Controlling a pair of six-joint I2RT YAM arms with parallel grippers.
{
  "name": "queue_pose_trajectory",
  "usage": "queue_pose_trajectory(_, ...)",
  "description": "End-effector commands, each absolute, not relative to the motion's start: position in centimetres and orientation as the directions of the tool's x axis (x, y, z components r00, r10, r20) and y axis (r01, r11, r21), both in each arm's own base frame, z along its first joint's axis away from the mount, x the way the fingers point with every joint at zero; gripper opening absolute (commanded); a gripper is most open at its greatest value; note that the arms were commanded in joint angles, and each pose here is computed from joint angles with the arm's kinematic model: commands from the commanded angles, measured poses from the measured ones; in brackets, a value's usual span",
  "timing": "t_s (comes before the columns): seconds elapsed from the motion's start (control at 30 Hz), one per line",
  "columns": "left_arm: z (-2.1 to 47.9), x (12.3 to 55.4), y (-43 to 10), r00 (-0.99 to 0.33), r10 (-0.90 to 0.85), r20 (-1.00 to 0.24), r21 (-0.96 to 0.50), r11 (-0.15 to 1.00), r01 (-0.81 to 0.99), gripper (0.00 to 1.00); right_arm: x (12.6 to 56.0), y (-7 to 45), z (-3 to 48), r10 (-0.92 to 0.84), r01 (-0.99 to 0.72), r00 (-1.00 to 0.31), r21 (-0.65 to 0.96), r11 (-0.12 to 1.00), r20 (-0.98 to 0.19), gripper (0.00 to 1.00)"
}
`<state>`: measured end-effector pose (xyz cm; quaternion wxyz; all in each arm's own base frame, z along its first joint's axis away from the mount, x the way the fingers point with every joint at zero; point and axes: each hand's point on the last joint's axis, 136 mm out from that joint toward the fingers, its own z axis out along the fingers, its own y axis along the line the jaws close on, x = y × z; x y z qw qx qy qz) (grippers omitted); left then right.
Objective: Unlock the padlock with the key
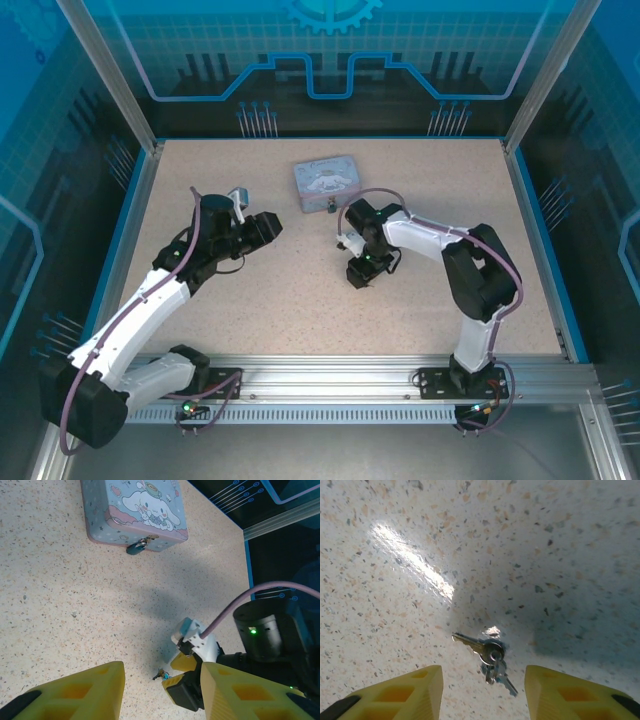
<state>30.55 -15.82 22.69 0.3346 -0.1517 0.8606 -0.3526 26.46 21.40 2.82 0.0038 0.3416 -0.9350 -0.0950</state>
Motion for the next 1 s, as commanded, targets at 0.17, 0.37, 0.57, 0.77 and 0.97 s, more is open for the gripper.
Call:
queue_pose_trajectory(0.17, 22.5, 30.1, -15.3, -0.731, -0.485, -0.480, -0.693, 0.721, -0.023, 0.46, 25.5, 21.1, 0.5, -0.630, -0.613, -0.777, 0.214, 0.761, 0.013, 0.40)
queue_pose_trajectory(0.37, 22.4, 30.2, -15.3, -0.731, -0.484, -0.481, -0.690, 0.723, -0.025, 0.46, 25.1, 20.6, 0.1, -0.619, -0.602, -0.785, 0.201, 0.773, 0.029, 0.22)
queue_pose_trajectory(0.57, 22.2, 30.2, -15.4, -0.734, -0.479, -0.481, -0.689, 0.724, -0.021, 0.46, 25.5, 21.3, 1.5, -0.595, -0.586, -0.803, 0.237, 0.775, -0.038, 0.00)
queue_pose_trajectory(0.77, 22.6, 30.3, -15.7, -0.732, -0.468, -0.495, -0.693, 0.721, 0.008, 0.46, 26.5, 22.4, 4.7, -0.471, -0.509, -0.860, 0.384, 0.770, -0.195, 0.00)
queue_pose_trajectory(0.97, 23.5, 30.6, -17.1, -0.735, -0.460, -0.498, -0.740, 0.667, 0.084, 0.45, 28.1, 23.5, 9.9, -0.290, -0.452, -0.885, 0.517, 0.727, -0.365, 0.00)
